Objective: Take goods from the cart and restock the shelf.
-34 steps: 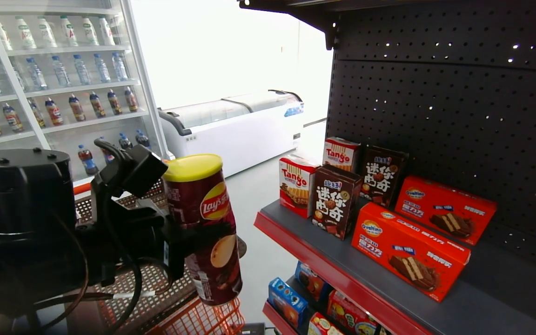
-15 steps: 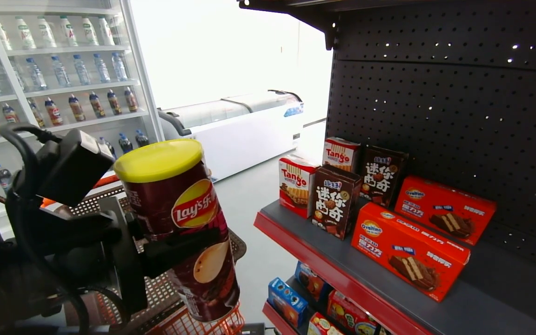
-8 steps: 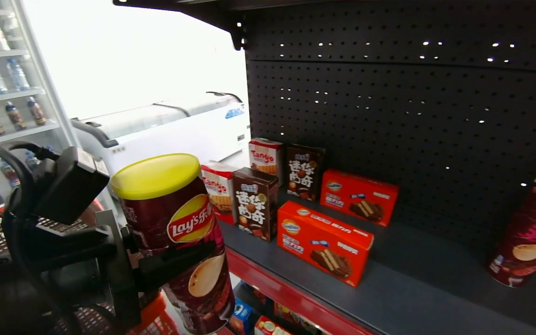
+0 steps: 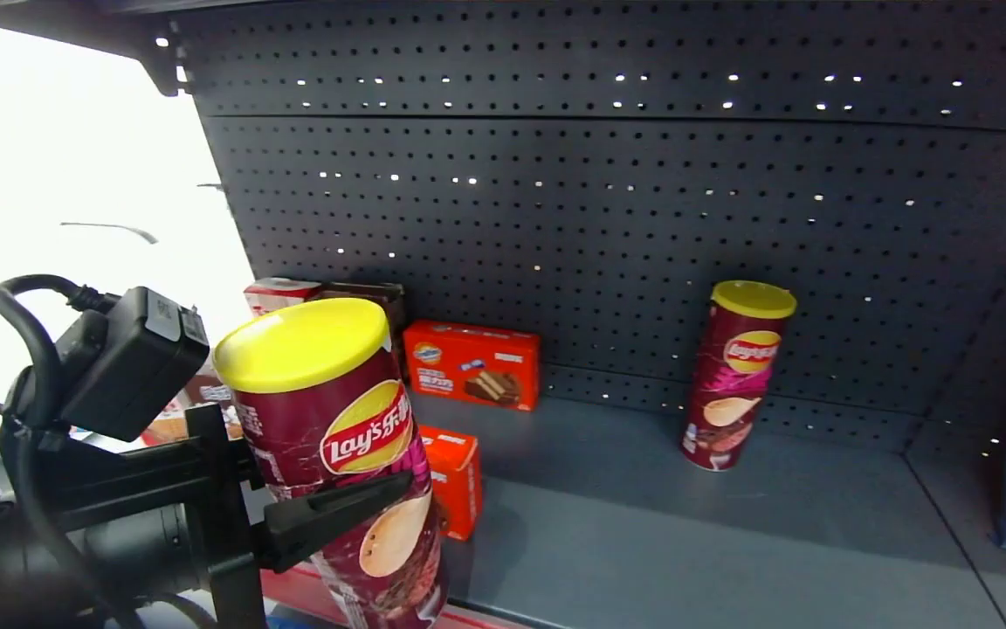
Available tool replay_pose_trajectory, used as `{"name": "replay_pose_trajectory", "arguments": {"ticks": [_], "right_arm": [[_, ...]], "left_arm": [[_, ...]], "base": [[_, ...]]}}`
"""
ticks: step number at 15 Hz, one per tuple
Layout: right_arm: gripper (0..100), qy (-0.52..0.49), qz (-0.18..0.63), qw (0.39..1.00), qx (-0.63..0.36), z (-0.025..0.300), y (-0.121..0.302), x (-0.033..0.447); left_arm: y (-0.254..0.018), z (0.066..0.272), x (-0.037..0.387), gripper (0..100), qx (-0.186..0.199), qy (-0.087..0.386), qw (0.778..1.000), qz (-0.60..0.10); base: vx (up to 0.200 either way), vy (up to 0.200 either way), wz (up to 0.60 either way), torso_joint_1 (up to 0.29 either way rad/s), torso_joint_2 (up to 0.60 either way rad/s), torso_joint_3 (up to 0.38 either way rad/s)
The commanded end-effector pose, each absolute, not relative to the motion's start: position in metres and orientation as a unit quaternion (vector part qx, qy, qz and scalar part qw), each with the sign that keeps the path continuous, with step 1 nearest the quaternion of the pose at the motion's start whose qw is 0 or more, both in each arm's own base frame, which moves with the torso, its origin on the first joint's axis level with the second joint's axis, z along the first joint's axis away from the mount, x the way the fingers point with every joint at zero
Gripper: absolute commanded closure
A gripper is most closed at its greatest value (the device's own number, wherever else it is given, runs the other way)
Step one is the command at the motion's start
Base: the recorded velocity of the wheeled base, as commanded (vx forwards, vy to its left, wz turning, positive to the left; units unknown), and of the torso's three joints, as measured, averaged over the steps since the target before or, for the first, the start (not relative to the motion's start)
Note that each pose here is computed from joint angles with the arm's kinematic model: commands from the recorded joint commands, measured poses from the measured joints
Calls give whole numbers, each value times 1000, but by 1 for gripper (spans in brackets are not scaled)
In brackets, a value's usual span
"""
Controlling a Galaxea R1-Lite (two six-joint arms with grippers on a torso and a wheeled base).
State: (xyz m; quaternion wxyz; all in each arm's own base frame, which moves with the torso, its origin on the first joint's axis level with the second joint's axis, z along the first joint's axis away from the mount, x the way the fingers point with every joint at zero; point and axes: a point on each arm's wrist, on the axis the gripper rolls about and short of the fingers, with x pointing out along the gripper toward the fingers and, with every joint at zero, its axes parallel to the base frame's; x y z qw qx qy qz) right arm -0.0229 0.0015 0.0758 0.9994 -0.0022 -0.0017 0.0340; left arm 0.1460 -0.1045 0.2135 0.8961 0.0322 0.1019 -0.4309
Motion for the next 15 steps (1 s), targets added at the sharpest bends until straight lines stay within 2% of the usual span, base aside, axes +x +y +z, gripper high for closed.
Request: {"name": "replay_pose_trajectory", "arguments": {"ticks": [1, 13, 15], "right_arm": [[0, -2, 35, 999, -2, 76, 1, -23], [0, -2, 35, 999, -2, 76, 1, -23], [0, -2, 35, 999, -2, 76, 1, -23]], "left_arm": [[-105, 212, 146, 100, 33, 105, 895, -432], [-104, 211, 147, 100, 33, 108, 896, -430], [-104, 211, 147, 100, 33, 108, 896, -429]], "base": [[0, 0, 0, 0, 0, 0], [0, 0, 0, 0, 0, 0], [0, 0, -600, 2, 5, 2]]}}
